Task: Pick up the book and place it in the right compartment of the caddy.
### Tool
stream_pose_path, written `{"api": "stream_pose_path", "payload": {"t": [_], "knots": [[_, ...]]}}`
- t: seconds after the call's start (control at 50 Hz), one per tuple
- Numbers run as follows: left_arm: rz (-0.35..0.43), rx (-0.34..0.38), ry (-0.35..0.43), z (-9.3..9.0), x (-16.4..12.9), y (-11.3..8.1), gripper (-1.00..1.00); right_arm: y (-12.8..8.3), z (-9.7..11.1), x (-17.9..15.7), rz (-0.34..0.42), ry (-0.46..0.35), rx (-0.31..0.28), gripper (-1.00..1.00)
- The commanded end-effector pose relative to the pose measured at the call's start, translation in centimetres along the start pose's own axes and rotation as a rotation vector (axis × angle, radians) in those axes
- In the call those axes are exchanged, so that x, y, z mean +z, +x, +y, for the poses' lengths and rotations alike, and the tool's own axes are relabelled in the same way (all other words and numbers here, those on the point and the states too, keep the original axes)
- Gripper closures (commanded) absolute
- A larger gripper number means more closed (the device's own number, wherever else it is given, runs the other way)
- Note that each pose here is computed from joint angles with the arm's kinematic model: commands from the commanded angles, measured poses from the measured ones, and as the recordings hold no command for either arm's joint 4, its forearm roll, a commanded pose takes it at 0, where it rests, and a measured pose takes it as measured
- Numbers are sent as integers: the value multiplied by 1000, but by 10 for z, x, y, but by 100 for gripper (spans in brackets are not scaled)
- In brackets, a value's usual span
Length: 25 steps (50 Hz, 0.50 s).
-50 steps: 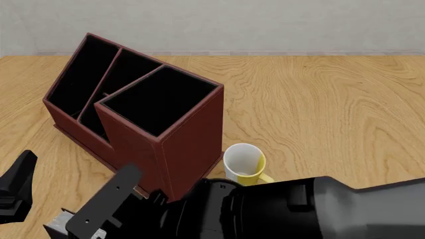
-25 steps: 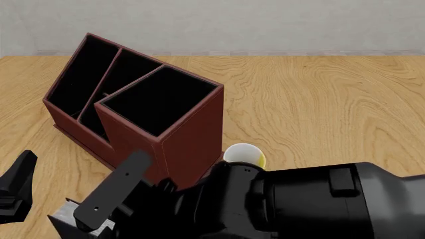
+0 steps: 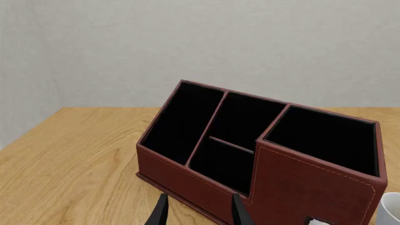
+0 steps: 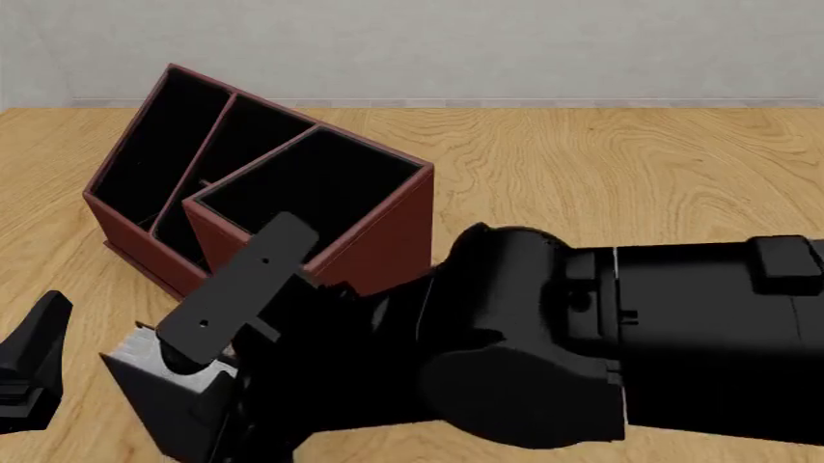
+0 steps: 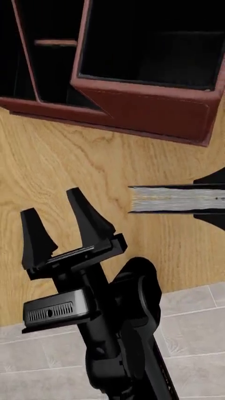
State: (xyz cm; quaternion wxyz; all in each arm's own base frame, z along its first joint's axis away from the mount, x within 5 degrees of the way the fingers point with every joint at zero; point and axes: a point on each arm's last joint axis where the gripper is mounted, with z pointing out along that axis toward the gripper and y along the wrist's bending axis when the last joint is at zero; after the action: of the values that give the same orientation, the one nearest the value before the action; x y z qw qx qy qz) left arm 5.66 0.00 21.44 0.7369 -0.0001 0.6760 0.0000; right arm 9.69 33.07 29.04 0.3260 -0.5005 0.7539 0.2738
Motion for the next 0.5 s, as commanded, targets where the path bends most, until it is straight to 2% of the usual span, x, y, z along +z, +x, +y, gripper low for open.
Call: {"api": "stream_pose_path", "payload": {"t": [0.02, 0.26, 0.5], "knots": [[0, 0, 0, 0, 0, 0, -100, -26, -12, -29, -54, 28, -6, 100], [0, 0, 0, 0, 0, 0, -100, -49, -22, -52, -70, 60, -37, 100], [0, 0, 0, 0, 0, 0, -100, -68, -25, -68, -87, 70, -25, 100]]}}
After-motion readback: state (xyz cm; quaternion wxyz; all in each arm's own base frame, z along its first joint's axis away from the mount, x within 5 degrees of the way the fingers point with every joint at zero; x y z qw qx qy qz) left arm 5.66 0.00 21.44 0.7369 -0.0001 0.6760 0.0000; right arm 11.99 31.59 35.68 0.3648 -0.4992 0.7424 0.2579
